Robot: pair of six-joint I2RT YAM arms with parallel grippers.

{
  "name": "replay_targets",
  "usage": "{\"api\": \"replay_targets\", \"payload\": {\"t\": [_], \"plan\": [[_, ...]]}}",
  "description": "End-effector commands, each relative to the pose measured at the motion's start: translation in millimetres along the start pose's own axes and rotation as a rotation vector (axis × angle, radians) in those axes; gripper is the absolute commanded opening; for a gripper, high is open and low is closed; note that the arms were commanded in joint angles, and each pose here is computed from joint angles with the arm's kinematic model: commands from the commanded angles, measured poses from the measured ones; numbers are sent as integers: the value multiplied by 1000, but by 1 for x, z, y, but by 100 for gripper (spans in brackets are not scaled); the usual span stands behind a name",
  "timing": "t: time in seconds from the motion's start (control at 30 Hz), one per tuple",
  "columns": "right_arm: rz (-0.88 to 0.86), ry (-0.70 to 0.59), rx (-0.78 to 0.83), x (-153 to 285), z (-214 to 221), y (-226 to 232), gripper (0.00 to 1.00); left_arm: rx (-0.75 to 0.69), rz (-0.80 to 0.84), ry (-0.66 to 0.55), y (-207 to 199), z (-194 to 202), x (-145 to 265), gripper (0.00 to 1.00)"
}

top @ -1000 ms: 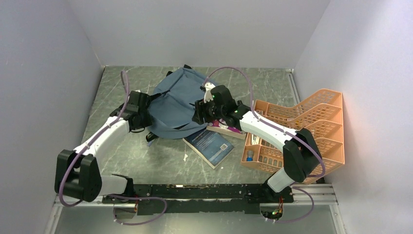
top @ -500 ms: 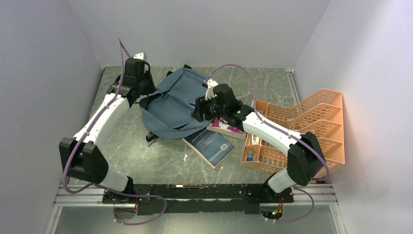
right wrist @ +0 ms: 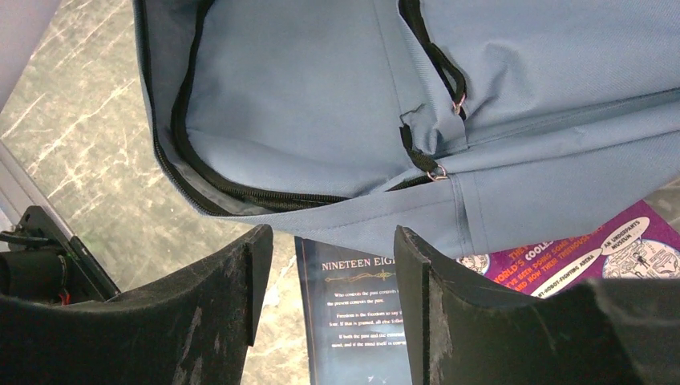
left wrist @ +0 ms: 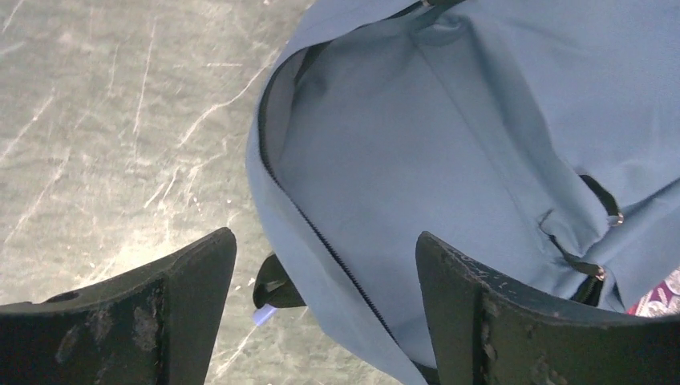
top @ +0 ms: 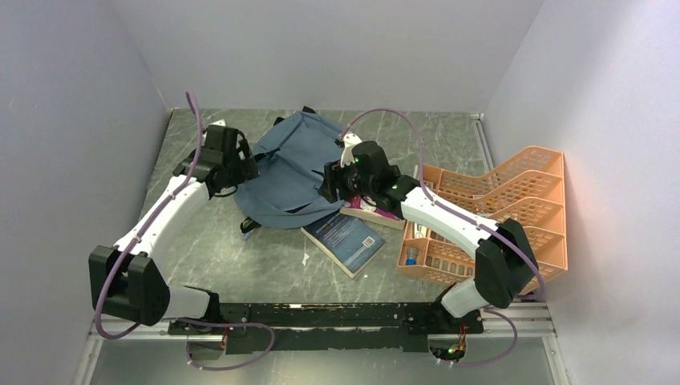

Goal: Pack the student bag
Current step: Unzip the student bag at the center of the board.

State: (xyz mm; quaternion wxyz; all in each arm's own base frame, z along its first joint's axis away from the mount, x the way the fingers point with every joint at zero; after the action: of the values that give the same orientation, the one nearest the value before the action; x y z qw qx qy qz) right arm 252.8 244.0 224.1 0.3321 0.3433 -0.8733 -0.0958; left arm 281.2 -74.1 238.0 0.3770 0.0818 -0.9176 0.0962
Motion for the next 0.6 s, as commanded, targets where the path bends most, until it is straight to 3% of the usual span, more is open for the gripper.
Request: {"api": "replay_targets", "payload": {"t": [0.0, 0.3, 0.43, 0.57], "plan": [[0, -20, 5, 3, -2, 1, 61, 60, -87, 19, 9, 11, -4, 87], [-2, -16, -4, 6, 1, 1, 61, 34, -138, 117, 12, 39, -41, 83], [6, -20, -3, 9, 2, 0, 61, 12, -146, 144, 9, 41, -54, 67], [14, -27, -2, 13, 2, 0, 61, 14, -117, 121, 3, 28, -51, 41]]}}
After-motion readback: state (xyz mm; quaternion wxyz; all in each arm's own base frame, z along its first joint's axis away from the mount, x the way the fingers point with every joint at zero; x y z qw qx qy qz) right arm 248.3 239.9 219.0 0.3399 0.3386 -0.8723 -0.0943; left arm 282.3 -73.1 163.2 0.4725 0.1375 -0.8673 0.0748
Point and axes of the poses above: each gripper's point midway between its finger pads, its own x axis back along the fingers, its own y axis along the line the jaws close on, z = x × y, the point moved 10 cm from there along x, back along the fingers, and after that the axes turned 6 degrees about -x, right-handed, at the moved point
